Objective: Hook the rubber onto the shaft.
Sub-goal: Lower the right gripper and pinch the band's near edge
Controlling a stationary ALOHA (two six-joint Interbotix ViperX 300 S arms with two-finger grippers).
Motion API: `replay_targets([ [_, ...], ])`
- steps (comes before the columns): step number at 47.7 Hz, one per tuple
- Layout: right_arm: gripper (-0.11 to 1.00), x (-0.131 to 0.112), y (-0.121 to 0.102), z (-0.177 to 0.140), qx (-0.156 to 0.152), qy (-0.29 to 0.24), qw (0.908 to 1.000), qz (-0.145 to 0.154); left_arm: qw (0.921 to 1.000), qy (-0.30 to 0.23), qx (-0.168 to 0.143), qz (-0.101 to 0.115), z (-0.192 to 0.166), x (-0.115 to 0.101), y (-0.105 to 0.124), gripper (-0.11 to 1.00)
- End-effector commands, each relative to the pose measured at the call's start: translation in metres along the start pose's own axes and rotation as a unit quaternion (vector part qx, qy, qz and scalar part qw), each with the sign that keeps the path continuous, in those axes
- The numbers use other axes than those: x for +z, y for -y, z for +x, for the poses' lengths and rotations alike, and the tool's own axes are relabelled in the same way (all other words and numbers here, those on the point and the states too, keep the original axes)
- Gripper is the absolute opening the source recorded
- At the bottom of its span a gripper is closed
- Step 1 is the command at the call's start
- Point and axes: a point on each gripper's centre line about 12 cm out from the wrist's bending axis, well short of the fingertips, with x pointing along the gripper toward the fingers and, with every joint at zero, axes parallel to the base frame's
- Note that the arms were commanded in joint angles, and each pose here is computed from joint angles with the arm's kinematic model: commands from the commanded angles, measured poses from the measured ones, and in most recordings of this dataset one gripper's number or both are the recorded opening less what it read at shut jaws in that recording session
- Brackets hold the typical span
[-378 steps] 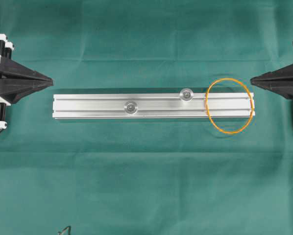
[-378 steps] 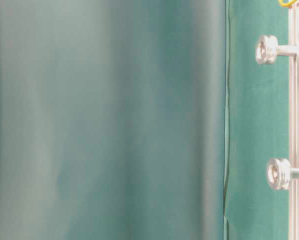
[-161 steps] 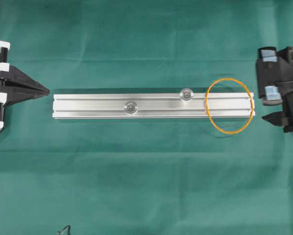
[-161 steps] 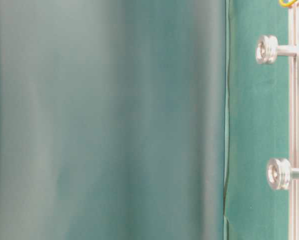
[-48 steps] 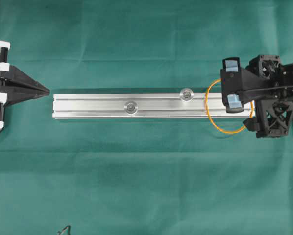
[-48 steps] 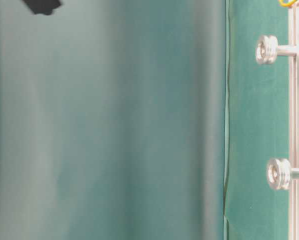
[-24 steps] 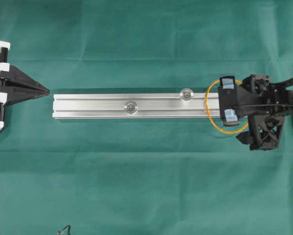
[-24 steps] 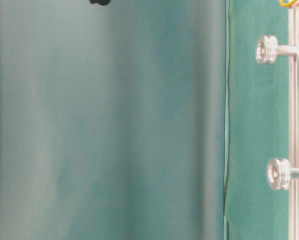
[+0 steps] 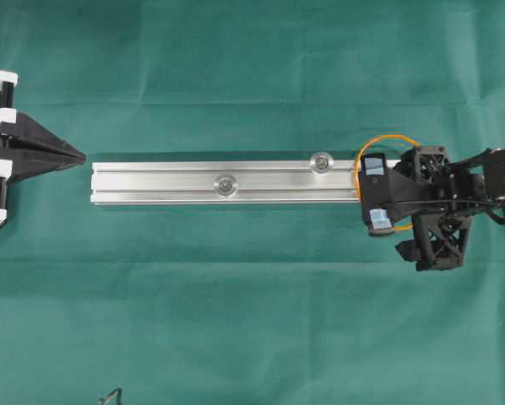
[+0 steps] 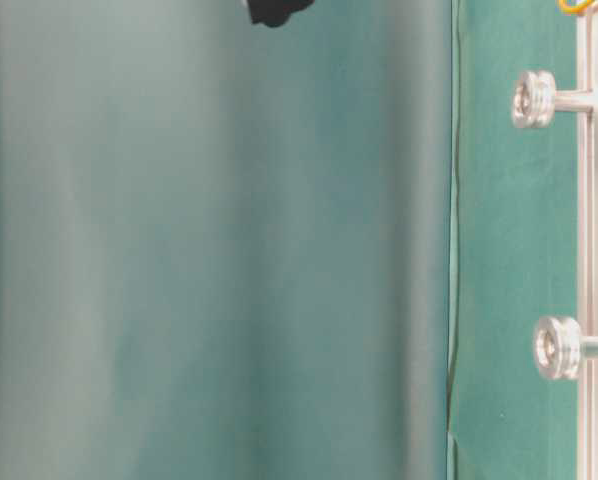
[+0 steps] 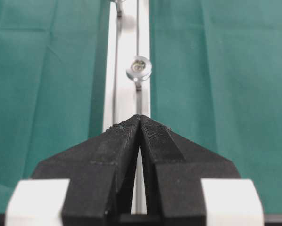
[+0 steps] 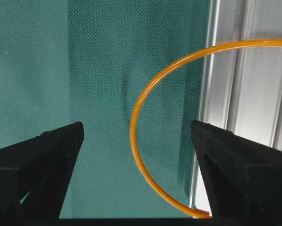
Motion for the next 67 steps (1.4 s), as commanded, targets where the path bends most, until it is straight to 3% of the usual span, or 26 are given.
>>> replay_targets([
  [1,0.93,0.004,-0.002,0.001,0.003,0.009,1.0000,-0.002,1.0000,0.009,0.000,0.002,-0.001,0.009,0.000,0.00],
  [21,0.93,-0.011,-0.002,0.011,0.008,-0.008,0.9998,0.014,0.9999,0.010,0.000,0.002,-0.001,0.010,0.000,0.00],
  [46,0.90,-0.009,-0.003,0.012,0.011,0.002,0.9998,0.014,0.9999,0.010,0.000,0.002,-0.001,0.010,0.000,0.00],
  [50,0.79,-0.008,-0.003,0.011,0.011,0.003,0.9998,0.014,0.9999,0.010,0.000,0.002,-0.001,0.010,0.000,0.00],
  [61,0.23,-0.009,-0.003,0.012,0.010,-0.004,0.9999,0.013,0.9999,0.010,0.000,0.002,-0.001,0.010,0.000,0.00],
  [65,0.09,-0.008,-0.003,0.012,0.009,-0.003,0.9999,0.011,0.9999,0.010,0.000,0.002,-0.001,0.010,0.000,0.00],
  [67,0.07,-0.008,-0.003,0.012,0.009,-0.003,0.9999,0.011,0.9999,0.010,0.000,0.001,-0.001,0.010,0.000,0.00],
])
